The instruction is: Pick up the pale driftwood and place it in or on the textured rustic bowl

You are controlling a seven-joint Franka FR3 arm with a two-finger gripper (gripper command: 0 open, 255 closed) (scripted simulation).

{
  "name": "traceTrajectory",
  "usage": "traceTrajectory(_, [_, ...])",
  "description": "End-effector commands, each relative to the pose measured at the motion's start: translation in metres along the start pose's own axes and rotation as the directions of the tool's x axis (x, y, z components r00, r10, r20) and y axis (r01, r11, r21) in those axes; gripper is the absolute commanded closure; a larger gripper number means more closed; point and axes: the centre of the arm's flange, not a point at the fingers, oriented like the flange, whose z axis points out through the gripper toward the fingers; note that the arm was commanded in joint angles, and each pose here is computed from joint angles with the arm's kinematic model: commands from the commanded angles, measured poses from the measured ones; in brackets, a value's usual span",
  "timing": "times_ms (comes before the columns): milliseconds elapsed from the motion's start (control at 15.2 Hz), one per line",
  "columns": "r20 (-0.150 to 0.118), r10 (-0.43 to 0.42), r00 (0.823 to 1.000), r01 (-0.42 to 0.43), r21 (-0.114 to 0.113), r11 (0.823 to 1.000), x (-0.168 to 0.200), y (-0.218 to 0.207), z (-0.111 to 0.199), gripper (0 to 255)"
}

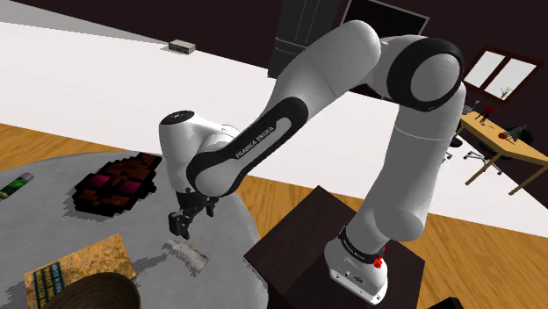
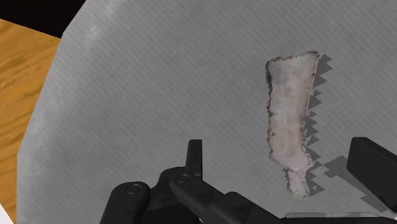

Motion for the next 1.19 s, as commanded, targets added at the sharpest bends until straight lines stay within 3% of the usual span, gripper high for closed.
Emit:
traceTrajectory(0, [0.006,-0.005,1.0,0.005,-0.008,1.0,0.014,-0.017,0.021,0])
traceTrajectory(594, [0.008,-0.007,1.0,0.007,-0.01,1.0,0.018,-0.023,0.068,0])
traceTrajectory(1056, [0.008,-0.007,1.0,0.007,-0.01,1.0,0.018,-0.023,0.068,0])
traceTrajectory(1122, [0.008,-0.007,1.0,0.007,-0.01,1.0,0.018,-0.023,0.068,255])
